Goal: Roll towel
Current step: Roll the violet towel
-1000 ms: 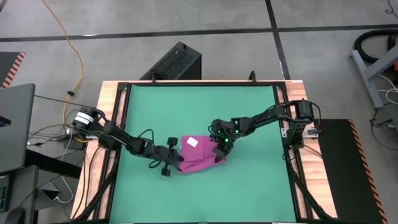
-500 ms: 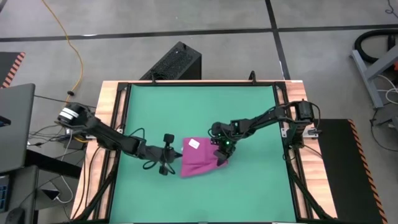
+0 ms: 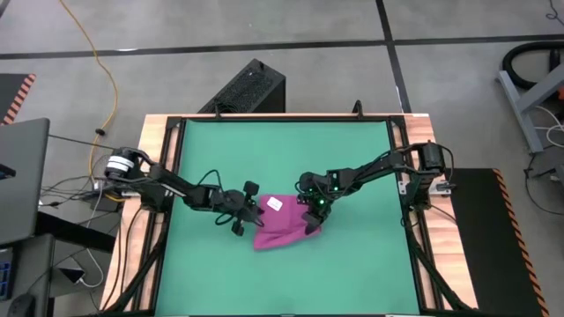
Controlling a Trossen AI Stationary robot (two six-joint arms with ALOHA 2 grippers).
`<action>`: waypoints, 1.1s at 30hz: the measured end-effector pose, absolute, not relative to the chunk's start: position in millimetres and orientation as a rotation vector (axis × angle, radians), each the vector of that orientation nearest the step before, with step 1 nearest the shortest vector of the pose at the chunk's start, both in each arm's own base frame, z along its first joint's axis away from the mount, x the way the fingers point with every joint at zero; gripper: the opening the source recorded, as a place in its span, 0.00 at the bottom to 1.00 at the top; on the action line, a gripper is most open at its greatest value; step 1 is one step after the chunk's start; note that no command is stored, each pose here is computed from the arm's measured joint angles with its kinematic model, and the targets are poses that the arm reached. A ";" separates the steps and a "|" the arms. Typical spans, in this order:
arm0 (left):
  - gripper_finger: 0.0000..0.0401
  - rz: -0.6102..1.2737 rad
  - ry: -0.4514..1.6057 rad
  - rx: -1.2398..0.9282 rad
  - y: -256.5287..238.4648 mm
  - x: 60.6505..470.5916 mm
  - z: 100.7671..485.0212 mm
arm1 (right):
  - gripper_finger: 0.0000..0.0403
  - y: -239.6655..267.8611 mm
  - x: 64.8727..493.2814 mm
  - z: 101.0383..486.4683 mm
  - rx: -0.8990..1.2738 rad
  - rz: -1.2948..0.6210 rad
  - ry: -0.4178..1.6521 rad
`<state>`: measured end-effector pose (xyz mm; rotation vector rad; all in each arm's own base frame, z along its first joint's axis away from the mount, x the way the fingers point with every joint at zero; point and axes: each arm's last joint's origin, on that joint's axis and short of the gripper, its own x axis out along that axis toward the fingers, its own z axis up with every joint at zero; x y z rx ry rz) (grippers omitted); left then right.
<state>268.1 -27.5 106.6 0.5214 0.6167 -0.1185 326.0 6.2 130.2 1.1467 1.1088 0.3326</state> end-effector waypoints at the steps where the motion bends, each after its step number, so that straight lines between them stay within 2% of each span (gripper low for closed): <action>1: 0.00 -0.121 0.629 0.511 -27.4 267.7 105.0 | 0.05 6.1 325.9 130.1 1.148 0.331 1.109; 13: 0.00 -0.165 0.711 0.267 -35.0 268.4 79.8 | 0.05 5.5 325.8 129.2 1.262 0.226 1.141; 20: 0.00 -0.143 0.724 0.122 -50.2 262.7 76.9 | 0.05 5.5 325.3 128.7 1.357 0.159 1.171; 33: 0.00 -0.130 0.735 -0.002 -82.3 249.4 80.1 | 0.05 8.6 323.5 127.3 1.374 0.131 1.201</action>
